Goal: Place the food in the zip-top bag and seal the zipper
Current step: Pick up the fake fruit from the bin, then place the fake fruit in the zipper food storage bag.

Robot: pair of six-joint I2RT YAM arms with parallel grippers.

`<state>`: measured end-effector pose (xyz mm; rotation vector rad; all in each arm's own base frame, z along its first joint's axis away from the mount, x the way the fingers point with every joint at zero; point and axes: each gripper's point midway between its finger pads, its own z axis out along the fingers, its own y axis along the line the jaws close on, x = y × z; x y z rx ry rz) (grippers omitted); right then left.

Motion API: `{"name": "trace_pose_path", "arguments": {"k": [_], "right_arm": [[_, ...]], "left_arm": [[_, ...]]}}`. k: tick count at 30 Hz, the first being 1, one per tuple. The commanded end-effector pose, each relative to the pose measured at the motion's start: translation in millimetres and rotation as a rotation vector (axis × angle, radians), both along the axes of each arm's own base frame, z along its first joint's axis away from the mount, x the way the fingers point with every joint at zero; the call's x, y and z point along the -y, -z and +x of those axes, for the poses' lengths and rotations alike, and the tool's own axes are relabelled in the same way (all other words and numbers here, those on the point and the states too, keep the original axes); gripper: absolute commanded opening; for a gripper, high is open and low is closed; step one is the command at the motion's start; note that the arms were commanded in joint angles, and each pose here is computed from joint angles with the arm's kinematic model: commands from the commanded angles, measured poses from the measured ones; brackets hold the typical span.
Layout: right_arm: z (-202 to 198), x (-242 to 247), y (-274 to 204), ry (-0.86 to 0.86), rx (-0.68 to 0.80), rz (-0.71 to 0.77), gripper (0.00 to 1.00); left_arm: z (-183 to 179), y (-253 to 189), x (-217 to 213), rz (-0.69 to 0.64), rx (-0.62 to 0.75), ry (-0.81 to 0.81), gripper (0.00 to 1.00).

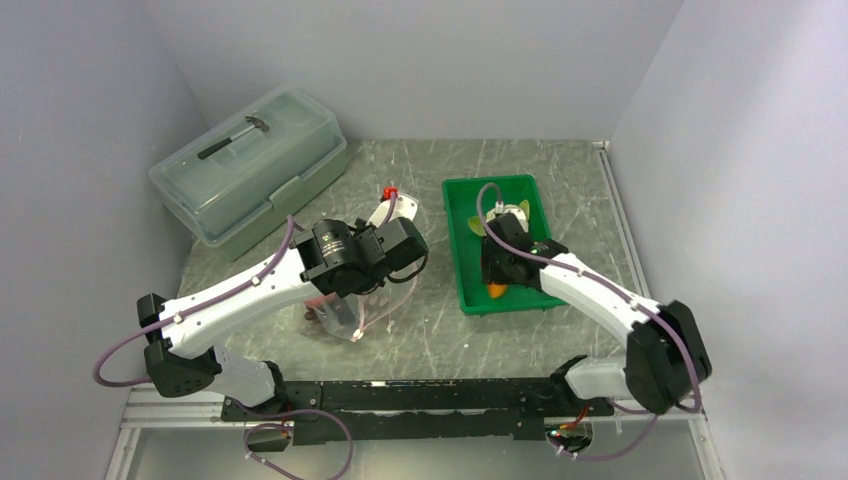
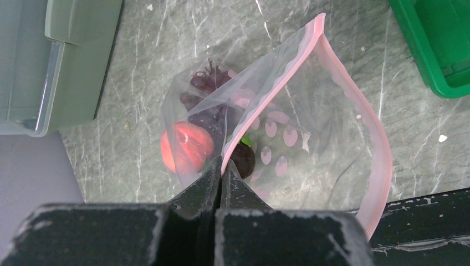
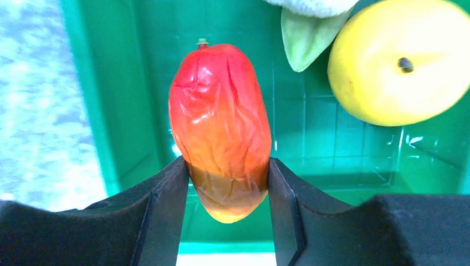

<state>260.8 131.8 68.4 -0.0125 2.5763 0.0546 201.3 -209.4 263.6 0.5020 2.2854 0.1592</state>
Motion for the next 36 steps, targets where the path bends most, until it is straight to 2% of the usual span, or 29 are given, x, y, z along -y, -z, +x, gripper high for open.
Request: {"name": "trace_pose_path", "arguments": {"k": [1, 8, 20, 36], "right_arm": [[15.1, -7.6, -63.3, 0.038, 0.160, 0.102, 0.40], [6.4, -24.6, -115.6, -0.007, 0.227, 0.258, 0.40], [-33.3, -89.7, -202.9, -0.184, 0.290, 0.716, 0.38], [-71.3, -154.3, -253.3, -0.274, 0.266, 1.023, 0.37]], "left_arm": [[-2.2, -5.6, -0.1, -0.038, 0.008, -0.008, 0.00], [-0.9, -5.7, 2.3, -0.034, 0.008, -0.004, 0.00], [0.6, -3.3, 6.6, -0.022, 0.001, 0.001, 0.00], [2.7, -5.4, 11.7, -0.031, 0.002, -0.007, 0.00]]}}
